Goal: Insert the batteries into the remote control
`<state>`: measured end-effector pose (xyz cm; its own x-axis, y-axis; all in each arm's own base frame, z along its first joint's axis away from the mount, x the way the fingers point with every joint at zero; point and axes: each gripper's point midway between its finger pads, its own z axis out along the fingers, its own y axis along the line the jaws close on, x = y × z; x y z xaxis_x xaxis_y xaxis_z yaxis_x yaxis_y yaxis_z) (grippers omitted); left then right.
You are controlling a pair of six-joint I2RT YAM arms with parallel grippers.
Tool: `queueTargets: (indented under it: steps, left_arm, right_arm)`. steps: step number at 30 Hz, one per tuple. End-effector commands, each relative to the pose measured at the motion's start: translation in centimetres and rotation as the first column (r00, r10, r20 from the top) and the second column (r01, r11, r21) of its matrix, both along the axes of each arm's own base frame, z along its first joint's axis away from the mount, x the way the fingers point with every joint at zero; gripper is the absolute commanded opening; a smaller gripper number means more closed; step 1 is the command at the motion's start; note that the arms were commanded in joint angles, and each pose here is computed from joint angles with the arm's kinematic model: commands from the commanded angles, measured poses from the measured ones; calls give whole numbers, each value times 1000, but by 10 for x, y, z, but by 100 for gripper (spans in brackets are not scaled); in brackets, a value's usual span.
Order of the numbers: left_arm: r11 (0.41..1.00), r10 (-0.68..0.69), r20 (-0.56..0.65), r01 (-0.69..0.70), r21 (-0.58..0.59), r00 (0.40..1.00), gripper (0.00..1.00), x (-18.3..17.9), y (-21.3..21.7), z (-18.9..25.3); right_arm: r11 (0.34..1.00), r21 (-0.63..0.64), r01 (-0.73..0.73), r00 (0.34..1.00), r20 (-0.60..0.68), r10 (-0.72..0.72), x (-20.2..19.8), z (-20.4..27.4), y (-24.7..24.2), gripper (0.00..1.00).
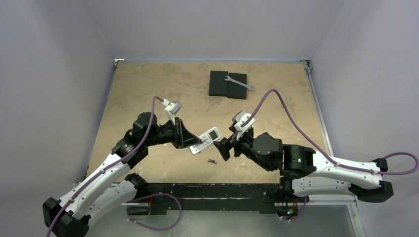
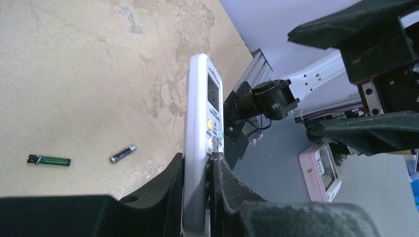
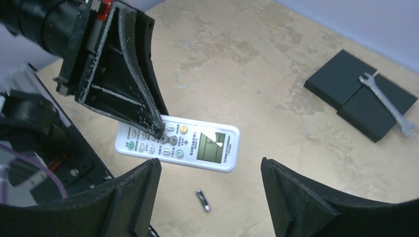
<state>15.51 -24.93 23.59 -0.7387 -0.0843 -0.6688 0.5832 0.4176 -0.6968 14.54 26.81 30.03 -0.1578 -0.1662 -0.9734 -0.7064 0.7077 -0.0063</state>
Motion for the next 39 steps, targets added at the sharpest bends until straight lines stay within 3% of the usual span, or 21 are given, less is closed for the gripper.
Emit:
queueTargets:
  steps: [1,6,16,23,32,39]
  left_arm:
    - [990,88,60,-81,-117,994,0,15,-1,30]
    - [968,151,74,-133,-215,986,0,21,1,50]
    - [918,213,23,-192,-346,977,0,23,5,67]
    - [888,231,-5,-212,-408,973,0,24,7,73]
    - [863,232,-32,-221,-455,972,0,24,8,71]
    - [848,236,-32,-222,-482,971,0,23,10,74]
  right_arm:
    - [967,217,131,983,-151,-99,3,10,0,81]
    - [919,348,184,961,-262,-93,1,5,8,75]
    - [820,530,217,934,-356,-17,8,-4,27,71]
    - [713,683,159,921,-363,142,9,3,40,70]
    - [614,785,81,903,-318,288,1,15,56,67]
    - [598,800,60,879,-326,348,-3,12,72,61]
